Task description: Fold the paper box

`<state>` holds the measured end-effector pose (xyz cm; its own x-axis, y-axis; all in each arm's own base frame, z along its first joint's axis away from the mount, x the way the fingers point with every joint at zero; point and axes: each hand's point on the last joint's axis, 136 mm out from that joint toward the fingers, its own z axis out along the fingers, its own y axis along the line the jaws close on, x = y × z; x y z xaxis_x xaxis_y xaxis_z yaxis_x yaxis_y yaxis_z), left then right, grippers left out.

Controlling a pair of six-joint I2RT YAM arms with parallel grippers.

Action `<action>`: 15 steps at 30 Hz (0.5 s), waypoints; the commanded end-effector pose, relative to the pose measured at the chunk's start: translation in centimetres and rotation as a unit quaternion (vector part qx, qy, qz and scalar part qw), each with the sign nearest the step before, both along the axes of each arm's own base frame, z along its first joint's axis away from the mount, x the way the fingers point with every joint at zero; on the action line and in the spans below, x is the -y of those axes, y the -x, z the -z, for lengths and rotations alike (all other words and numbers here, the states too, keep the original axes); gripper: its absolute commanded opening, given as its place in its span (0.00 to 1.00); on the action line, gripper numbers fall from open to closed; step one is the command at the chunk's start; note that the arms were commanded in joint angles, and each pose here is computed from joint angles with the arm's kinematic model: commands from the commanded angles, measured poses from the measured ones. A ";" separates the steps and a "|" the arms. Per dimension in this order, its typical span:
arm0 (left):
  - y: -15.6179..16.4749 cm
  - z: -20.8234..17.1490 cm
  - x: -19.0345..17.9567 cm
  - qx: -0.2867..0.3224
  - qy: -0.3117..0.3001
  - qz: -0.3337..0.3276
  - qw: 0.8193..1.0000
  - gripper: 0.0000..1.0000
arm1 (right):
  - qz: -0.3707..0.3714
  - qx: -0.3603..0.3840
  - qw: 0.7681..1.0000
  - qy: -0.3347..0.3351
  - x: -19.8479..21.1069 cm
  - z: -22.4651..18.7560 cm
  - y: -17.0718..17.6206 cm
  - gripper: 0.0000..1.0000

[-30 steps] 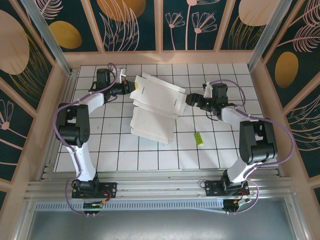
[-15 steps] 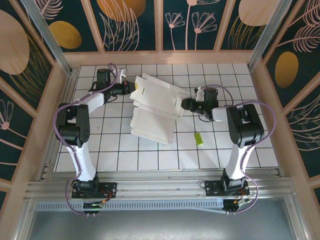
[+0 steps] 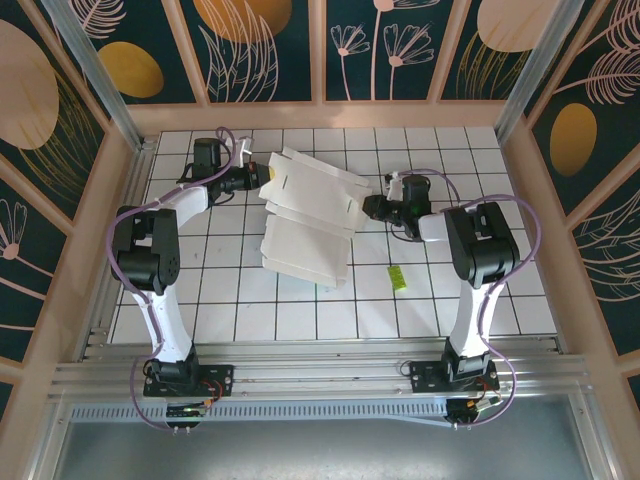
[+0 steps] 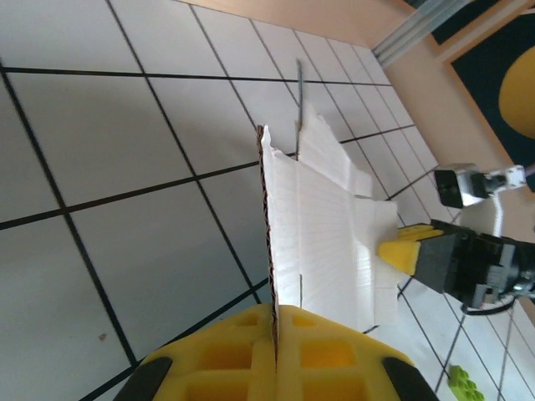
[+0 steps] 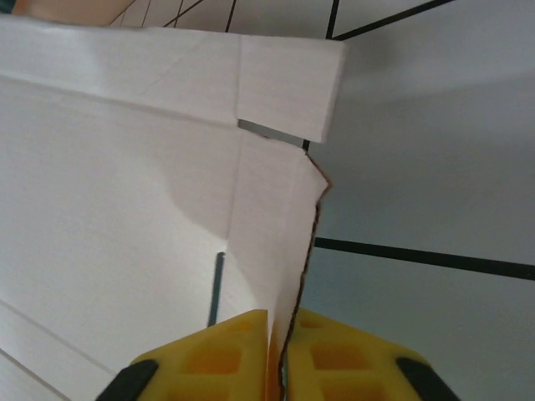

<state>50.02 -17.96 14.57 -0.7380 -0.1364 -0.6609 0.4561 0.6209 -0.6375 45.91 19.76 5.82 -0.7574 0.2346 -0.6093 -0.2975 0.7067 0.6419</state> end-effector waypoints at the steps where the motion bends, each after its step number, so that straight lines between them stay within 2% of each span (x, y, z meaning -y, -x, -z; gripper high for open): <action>1: -0.6 -2.4 -0.7 0.029 -0.022 -0.032 0.999 0.14 | 0.020 0.088 0.996 0.025 0.5 -5.4 -0.9 0.05; 4: -0.4 -4.1 -1.7 0.038 -0.024 -0.072 0.996 0.41 | 0.043 0.153 0.984 0.075 1.3 -8.8 -0.4 0.00; 7: 0.6 -7.1 -2.8 0.047 0.003 -0.127 0.991 0.58 | 0.059 0.226 0.964 0.126 1.4 -12.0 0.5 0.00; 9: 1.4 -9.1 -4.2 0.038 0.033 -0.186 0.981 0.62 | 0.066 0.270 0.948 0.155 1.2 -13.4 1.4 0.00; 12: 2.6 -9.1 -5.9 -0.050 0.107 -0.277 0.953 0.60 | 0.078 0.329 0.924 0.178 0.8 -15.0 2.6 0.00; 15: 4.2 -8.5 -4.3 -0.148 0.207 -0.286 0.924 0.58 | 0.081 0.375 0.903 0.192 0.0 -15.6 3.8 0.00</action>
